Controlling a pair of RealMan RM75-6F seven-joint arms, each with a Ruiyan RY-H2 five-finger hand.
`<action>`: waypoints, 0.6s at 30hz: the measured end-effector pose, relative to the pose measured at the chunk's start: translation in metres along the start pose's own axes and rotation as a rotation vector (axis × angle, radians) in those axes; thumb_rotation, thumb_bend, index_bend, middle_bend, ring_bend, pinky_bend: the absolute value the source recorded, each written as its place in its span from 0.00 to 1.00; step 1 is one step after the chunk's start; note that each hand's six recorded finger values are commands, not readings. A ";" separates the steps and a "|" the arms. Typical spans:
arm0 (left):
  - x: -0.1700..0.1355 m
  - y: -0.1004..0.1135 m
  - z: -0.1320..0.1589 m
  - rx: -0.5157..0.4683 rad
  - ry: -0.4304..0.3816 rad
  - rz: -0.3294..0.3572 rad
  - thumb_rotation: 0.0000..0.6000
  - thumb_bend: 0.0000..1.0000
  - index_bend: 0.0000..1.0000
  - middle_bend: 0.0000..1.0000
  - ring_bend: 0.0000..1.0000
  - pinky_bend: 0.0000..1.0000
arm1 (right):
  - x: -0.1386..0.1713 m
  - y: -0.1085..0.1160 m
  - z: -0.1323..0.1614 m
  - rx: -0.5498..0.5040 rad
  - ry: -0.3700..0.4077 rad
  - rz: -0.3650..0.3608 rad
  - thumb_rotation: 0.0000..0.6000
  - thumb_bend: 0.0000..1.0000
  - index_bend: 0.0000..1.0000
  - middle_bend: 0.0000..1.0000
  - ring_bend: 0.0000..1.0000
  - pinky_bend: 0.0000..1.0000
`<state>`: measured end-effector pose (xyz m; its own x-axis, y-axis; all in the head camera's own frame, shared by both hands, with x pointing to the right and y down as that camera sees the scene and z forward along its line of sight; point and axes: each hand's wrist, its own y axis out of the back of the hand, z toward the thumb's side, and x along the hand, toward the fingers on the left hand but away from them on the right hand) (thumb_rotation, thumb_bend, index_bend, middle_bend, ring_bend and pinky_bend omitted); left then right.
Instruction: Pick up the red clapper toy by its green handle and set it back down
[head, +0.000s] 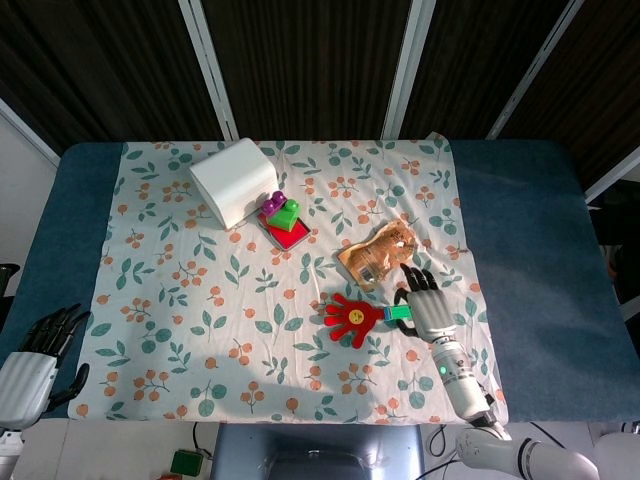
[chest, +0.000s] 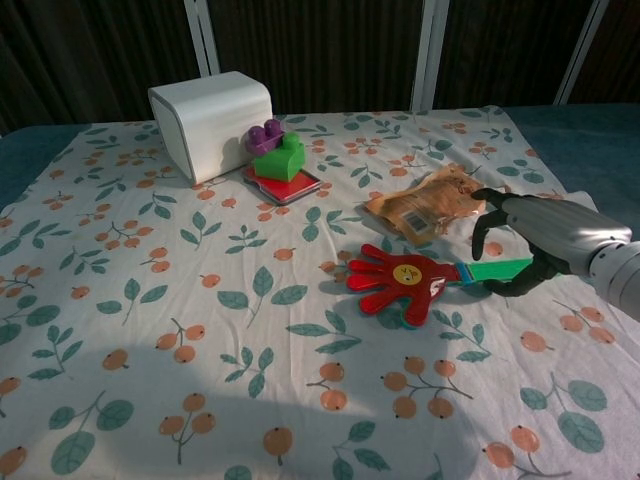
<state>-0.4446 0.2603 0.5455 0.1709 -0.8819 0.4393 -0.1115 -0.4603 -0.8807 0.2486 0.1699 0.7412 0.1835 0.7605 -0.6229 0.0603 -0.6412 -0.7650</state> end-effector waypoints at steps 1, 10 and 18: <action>0.000 0.000 0.000 0.000 0.000 0.001 1.00 0.47 0.00 0.00 0.01 0.11 | 0.000 -0.001 0.001 0.000 0.001 0.001 1.00 0.40 0.57 0.02 0.00 0.00; -0.001 0.001 0.000 0.000 -0.002 0.002 1.00 0.46 0.00 0.00 0.01 0.11 | -0.001 -0.003 0.003 0.003 0.002 0.000 1.00 0.40 0.60 0.04 0.00 0.00; -0.001 0.001 0.000 0.002 -0.001 0.002 1.00 0.46 0.00 0.00 0.01 0.11 | -0.002 -0.003 0.002 0.000 -0.005 -0.003 1.00 0.43 0.66 0.11 0.00 0.00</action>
<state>-0.4450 0.2612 0.5445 0.1720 -0.8828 0.4372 -0.1097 -0.4582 -0.8820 0.2463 0.1703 0.7446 0.1781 0.7632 -0.6211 0.0605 -0.6385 -0.7672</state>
